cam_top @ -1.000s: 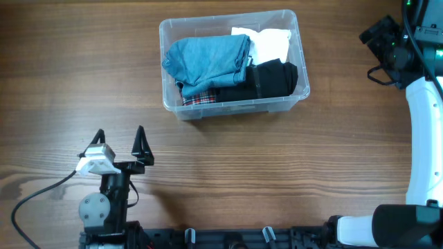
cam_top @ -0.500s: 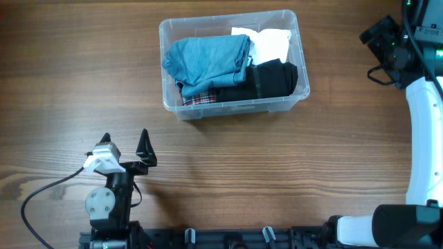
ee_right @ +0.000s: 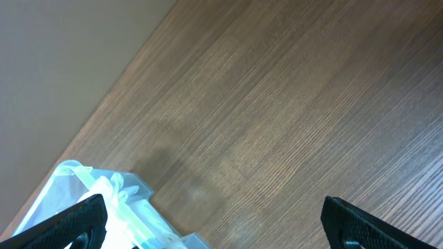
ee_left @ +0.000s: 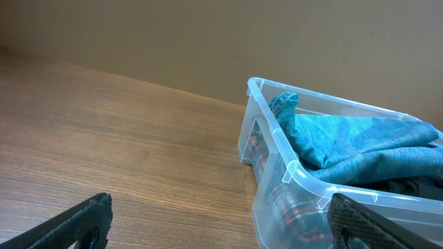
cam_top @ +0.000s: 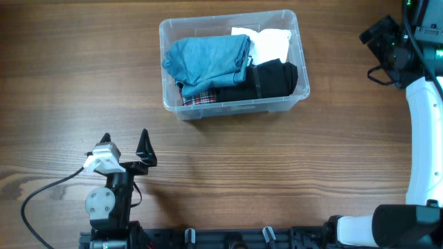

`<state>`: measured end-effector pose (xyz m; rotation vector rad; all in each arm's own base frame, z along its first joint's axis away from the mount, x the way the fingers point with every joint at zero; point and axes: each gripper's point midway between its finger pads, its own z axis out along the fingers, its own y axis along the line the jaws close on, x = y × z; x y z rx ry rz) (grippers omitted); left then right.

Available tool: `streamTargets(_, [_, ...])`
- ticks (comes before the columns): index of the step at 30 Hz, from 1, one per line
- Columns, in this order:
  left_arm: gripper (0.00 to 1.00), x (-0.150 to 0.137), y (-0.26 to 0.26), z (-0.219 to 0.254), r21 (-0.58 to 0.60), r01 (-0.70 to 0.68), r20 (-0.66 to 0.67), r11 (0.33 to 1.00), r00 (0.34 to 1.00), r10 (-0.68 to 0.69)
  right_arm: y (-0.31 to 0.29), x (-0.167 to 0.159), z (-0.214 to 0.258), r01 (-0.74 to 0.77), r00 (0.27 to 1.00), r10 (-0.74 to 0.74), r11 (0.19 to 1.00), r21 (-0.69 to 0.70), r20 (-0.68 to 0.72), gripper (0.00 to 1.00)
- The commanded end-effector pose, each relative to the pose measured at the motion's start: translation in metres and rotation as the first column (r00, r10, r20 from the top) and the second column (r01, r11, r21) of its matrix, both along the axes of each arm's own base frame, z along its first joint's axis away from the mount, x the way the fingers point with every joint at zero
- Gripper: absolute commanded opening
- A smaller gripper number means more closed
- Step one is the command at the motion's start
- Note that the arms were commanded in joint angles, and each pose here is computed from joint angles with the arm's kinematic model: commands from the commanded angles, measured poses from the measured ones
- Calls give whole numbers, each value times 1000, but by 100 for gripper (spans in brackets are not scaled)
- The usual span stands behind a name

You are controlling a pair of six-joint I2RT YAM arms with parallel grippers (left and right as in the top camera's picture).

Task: Pack container

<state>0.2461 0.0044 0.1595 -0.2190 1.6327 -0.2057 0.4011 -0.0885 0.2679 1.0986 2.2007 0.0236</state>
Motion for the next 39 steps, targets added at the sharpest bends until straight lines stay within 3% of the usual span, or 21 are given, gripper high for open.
streamTargets(1, [100,0,1,-2,8,-1,3,1000,1000,1,0,0,-1,15,1000,-15,1000,-6,0,100])
streamTargets(6, [100,0,1,-2,8,-1,3,1000,1000,1,6,-6,16,1,999,0,1000,-11,43,100])
streamTargets(13, [100,0,1,-2,8,-1,3,1000,1000,1,49,-63,81,-101,966,106,994,-35,238,100])
streamTargets(20, [100,0,1,-2,8,-1,3,1000,1000,1,72,-143,47,-178,932,186,982,-56,310,100])
streamTargets(22, [100,0,1,-2,8,-1,3,1000,1000,1,71,-151,44,-192,874,222,975,-114,432,100])
streamTargets(25, [100,0,1,-2,8,-1,3,1000,1000,1,94,-159,46,-319,656,484,873,-368,579,100])
streamTargets(29, [100,0,1,-2,8,-1,3,1000,1000,1,118,-171,27,-338,424,704,707,-621,569,100])
streamTargets(32, [100,0,1,-2,8,-1,3,1000,1000,1,118,-172,1,-311,406,725,682,-663,556,100])
streamTargets(39, [100,0,1,-2,8,-1,3,1000,1000,1,107,-163,-45,-272,441,699,702,-659,563,100])
